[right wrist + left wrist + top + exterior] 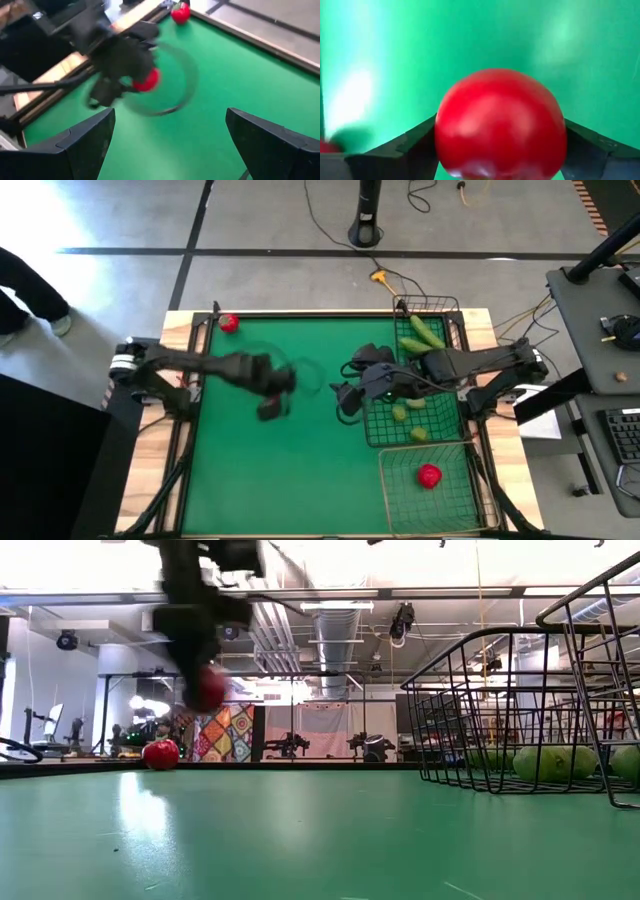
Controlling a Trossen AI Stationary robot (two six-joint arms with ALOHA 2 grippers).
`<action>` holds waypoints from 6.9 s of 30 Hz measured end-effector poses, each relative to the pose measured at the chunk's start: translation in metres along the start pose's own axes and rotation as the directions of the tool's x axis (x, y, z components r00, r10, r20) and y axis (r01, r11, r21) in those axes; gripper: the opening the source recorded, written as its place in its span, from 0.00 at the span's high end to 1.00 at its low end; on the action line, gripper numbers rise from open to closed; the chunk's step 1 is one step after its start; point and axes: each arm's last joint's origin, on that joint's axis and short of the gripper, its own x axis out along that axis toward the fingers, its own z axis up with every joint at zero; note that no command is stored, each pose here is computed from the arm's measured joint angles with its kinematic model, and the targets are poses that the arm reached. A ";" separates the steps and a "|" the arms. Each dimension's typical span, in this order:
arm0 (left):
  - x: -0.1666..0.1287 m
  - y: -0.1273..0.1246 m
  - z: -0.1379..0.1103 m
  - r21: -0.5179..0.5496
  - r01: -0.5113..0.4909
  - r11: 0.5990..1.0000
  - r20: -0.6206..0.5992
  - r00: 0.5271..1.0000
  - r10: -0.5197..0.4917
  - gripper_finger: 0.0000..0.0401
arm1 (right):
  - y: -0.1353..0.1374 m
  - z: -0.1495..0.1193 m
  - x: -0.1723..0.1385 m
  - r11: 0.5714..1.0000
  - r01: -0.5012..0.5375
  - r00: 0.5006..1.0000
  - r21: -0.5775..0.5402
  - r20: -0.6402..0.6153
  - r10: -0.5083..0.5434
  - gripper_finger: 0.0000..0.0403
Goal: Sort produce into baskets
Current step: Put the bottom tomato into the gold wire basket
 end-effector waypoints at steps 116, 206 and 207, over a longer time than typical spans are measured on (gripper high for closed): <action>-0.152 0.051 -0.119 0.135 0.492 0.860 0.852 0.386 -0.355 0.09 | -0.121 0.022 0.222 0.902 0.353 0.921 0.247 -0.259 -0.290 0.07; -0.147 0.059 -0.130 0.026 0.141 0.990 0.867 0.489 -0.092 0.09 | 0.052 -0.020 0.030 0.959 -0.059 0.863 0.278 -0.469 0.189 0.25; -0.147 0.059 -0.126 0.047 0.130 0.990 0.872 0.478 -0.104 0.09 | 0.060 -0.031 0.018 0.953 -0.041 0.854 0.302 -0.484 0.190 0.25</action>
